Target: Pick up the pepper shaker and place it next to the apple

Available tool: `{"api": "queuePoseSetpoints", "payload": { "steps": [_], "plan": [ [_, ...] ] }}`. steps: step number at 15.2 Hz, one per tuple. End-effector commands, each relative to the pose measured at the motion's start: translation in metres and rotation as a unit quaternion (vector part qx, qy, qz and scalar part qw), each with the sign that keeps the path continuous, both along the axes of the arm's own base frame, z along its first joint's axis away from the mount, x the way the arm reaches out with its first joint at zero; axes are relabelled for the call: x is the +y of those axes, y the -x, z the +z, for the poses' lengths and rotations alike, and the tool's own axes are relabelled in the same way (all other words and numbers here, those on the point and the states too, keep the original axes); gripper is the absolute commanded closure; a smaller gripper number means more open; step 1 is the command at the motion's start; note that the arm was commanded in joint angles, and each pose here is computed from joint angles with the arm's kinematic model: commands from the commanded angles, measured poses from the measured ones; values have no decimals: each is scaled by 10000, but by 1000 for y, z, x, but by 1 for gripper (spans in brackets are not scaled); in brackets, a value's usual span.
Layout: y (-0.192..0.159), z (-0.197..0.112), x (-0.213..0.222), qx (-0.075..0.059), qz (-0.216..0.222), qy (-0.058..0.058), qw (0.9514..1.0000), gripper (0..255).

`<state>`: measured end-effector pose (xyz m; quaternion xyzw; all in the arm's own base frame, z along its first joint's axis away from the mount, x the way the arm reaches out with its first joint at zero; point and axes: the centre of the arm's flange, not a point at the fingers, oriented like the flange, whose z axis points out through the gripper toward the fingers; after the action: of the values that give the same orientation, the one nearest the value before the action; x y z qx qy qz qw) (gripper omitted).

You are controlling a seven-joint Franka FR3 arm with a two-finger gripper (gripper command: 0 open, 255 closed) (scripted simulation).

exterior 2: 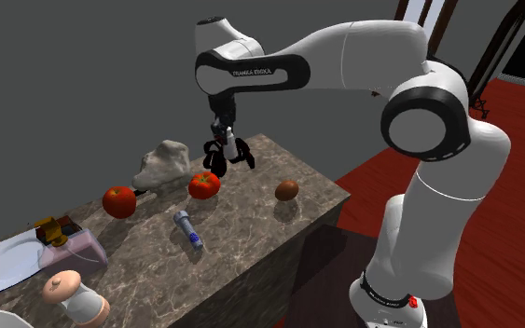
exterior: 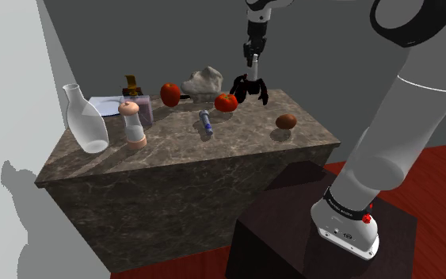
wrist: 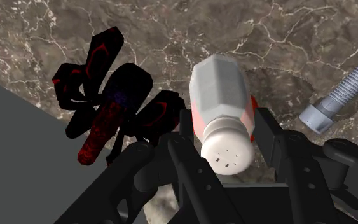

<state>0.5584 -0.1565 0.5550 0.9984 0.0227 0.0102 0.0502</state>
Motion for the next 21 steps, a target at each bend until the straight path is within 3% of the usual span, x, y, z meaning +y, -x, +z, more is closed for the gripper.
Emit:
{"api": "queuePoseSetpoints", "payload": {
  "steps": [1, 19, 21],
  "plan": [
    [-16, 2, 21, -2, -7, -1, 10000, 255],
    [-137, 2, 235, -2, -7, -1, 10000, 255],
    [-137, -9, 235, -2, -7, -1, 10000, 255]
  ]
}}
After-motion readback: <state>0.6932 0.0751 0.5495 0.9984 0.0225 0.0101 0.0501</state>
